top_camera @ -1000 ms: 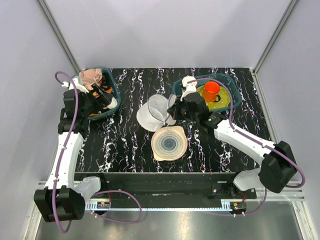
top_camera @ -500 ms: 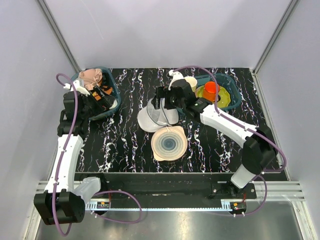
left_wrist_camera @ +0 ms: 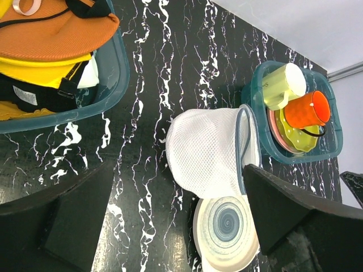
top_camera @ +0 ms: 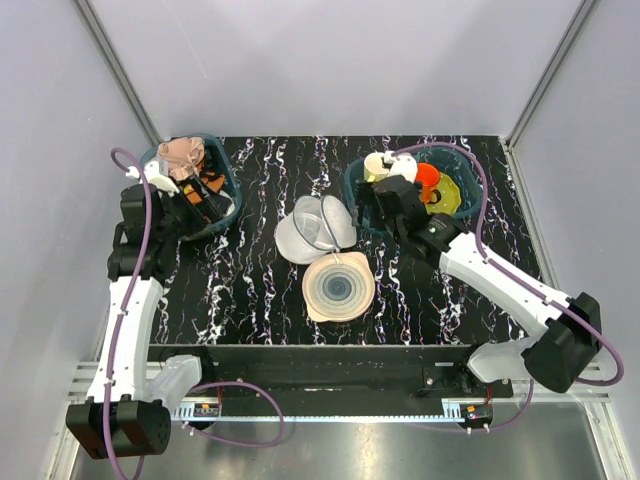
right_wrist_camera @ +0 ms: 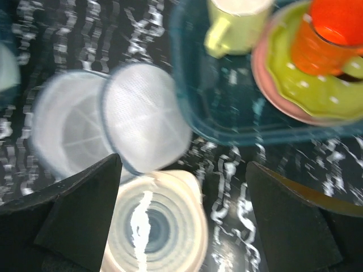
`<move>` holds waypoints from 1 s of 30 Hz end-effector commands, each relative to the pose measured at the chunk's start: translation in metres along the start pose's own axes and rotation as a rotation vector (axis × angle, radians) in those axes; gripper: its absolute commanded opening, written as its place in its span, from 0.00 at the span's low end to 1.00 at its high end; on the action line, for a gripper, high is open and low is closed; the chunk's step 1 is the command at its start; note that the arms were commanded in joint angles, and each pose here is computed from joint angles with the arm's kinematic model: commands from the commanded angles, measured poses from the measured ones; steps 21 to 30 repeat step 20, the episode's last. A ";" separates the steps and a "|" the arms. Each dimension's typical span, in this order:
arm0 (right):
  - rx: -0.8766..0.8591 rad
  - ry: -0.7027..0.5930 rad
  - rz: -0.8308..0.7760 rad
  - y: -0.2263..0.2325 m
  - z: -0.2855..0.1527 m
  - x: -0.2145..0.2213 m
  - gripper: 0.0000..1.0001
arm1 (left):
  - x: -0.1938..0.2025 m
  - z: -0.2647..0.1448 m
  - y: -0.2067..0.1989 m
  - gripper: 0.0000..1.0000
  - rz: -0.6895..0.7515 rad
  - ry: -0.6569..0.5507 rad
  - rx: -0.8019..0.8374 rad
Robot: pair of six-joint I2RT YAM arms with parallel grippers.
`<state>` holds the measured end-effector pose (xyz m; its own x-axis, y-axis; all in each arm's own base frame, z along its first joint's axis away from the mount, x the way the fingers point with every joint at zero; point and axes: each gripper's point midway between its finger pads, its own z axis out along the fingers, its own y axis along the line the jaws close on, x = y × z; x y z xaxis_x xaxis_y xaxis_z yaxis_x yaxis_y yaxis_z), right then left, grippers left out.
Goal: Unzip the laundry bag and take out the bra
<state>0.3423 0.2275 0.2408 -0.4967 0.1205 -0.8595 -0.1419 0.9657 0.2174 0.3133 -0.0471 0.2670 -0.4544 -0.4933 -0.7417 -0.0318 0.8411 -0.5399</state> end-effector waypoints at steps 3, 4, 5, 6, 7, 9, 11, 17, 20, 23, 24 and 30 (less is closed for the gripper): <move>0.300 -0.025 -0.010 -0.075 -0.028 0.017 1.00 | 0.003 -0.007 0.005 0.99 0.045 -0.001 -0.025; 0.315 -0.032 -0.010 -0.080 -0.031 0.018 1.00 | 0.007 -0.006 0.009 0.99 0.041 0.008 -0.033; 0.336 -0.047 -0.008 -0.087 -0.036 0.018 1.00 | 0.009 -0.006 0.009 0.99 0.039 0.013 -0.034; 0.354 -0.038 -0.021 -0.093 -0.037 0.026 1.00 | 0.011 -0.007 0.010 0.99 0.039 0.015 -0.034; 0.359 -0.036 -0.025 -0.096 -0.038 0.028 1.00 | 0.015 -0.005 0.013 0.99 0.034 0.022 -0.041; 0.363 -0.018 -0.032 -0.099 -0.038 0.038 1.00 | 0.019 -0.003 0.017 0.99 0.036 0.025 -0.053; 0.350 0.005 -0.027 -0.098 -0.037 0.044 1.00 | 0.023 0.000 0.023 0.99 0.033 0.032 -0.068; 0.330 0.050 0.013 -0.092 -0.030 0.060 1.00 | 0.029 0.006 0.026 0.99 0.027 0.055 -0.066; 0.320 0.054 0.019 -0.088 -0.027 0.059 1.00 | 0.029 0.007 0.026 0.99 0.028 0.058 -0.066; 0.320 0.054 0.019 -0.088 -0.027 0.059 1.00 | 0.029 0.007 0.026 0.99 0.028 0.058 -0.066; 0.320 0.054 0.019 -0.088 -0.027 0.059 1.00 | 0.029 0.007 0.026 0.99 0.028 0.058 -0.066; 0.320 0.054 0.019 -0.088 -0.027 0.059 1.00 | 0.029 0.007 0.026 0.99 0.028 0.058 -0.066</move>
